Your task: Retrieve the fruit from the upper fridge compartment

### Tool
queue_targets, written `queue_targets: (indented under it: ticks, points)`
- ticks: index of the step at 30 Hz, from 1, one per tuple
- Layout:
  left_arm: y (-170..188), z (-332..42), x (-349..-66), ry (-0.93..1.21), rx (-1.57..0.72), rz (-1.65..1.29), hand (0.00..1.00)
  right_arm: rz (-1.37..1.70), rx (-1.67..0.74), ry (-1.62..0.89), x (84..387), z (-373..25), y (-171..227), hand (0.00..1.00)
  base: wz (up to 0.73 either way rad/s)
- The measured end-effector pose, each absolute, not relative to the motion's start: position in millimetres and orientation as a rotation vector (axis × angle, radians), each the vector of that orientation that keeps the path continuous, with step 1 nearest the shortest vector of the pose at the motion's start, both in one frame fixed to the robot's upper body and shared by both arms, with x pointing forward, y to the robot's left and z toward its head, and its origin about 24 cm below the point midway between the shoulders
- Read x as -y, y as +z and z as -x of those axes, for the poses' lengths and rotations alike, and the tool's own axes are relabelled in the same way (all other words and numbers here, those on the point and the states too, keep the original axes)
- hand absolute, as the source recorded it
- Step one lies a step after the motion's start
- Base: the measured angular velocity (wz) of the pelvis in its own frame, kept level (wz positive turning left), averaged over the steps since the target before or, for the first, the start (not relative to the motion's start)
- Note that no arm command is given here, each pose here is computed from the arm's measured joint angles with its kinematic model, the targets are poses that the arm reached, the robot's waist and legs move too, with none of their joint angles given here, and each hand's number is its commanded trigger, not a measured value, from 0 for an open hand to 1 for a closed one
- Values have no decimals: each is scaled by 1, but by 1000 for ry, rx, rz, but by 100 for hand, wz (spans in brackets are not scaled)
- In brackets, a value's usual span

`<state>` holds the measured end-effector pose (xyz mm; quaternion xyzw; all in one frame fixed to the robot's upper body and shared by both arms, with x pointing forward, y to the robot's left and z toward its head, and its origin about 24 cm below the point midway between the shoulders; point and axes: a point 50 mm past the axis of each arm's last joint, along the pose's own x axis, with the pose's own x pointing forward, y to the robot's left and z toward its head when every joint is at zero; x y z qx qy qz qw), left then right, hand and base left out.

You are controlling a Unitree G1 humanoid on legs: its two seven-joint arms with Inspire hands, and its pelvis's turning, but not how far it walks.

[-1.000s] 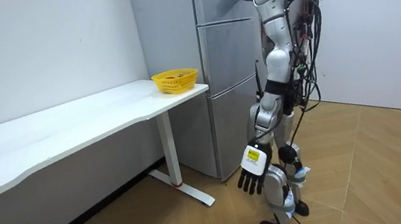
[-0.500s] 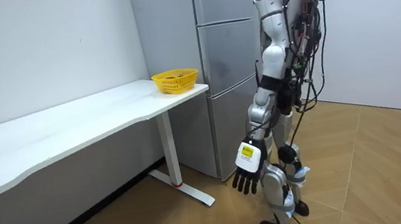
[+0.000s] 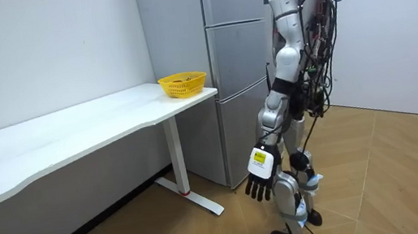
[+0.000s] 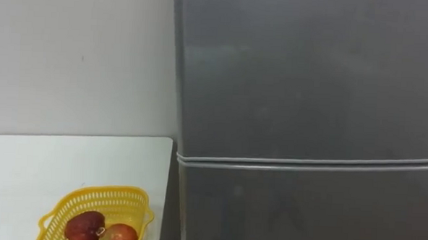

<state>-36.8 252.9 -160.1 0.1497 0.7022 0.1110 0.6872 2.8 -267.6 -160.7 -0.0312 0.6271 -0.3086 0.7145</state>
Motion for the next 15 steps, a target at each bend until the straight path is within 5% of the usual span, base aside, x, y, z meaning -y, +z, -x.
queue_targets:
  ticks: [15]
  points:
    - [-164, 37, -238, 114, -1625, -359, 0, 278, -1504, -186, 246, -6, -168, 0, 7]
